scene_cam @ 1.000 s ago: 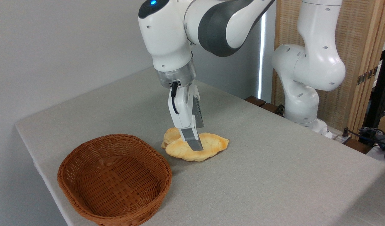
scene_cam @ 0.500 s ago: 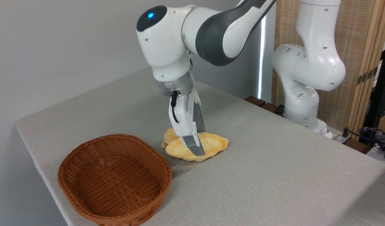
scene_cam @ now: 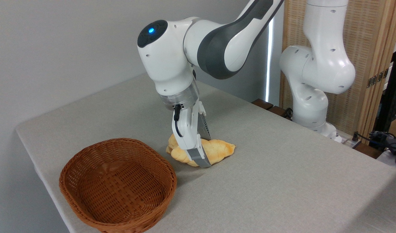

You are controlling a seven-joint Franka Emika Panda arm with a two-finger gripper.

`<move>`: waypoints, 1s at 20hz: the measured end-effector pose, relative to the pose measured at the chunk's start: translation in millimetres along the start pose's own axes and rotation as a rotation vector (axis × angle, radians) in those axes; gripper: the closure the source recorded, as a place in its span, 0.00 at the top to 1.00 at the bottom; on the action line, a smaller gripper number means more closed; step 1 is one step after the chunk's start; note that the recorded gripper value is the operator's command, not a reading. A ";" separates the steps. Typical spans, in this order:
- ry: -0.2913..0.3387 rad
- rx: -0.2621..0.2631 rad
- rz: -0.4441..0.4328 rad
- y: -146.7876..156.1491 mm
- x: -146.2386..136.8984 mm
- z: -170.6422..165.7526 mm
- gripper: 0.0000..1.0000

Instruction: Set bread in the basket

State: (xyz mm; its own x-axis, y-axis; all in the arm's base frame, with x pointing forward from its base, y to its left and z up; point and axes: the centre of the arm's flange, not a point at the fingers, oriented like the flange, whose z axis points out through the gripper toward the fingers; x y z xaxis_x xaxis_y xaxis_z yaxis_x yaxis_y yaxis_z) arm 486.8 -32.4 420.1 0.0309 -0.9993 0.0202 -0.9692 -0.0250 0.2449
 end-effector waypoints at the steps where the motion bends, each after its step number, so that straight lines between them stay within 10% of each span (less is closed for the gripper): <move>1: -0.001 -0.003 0.001 -1.1 0.3 1.9 1.00; 13: -0.004 -0.022 0.004 -5.6 1.7 11.8 0.98; 16: -0.005 -0.026 0.004 -6.5 1.8 13.9 0.50; 20: -0.006 -0.032 0.004 -7.7 2.3 16.8 0.48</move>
State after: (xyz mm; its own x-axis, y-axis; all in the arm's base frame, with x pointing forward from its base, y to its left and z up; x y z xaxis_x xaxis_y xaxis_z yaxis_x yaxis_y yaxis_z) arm 490.3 -34.9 402.0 0.0252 -0.9996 0.0151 -0.9610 -0.0201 0.2758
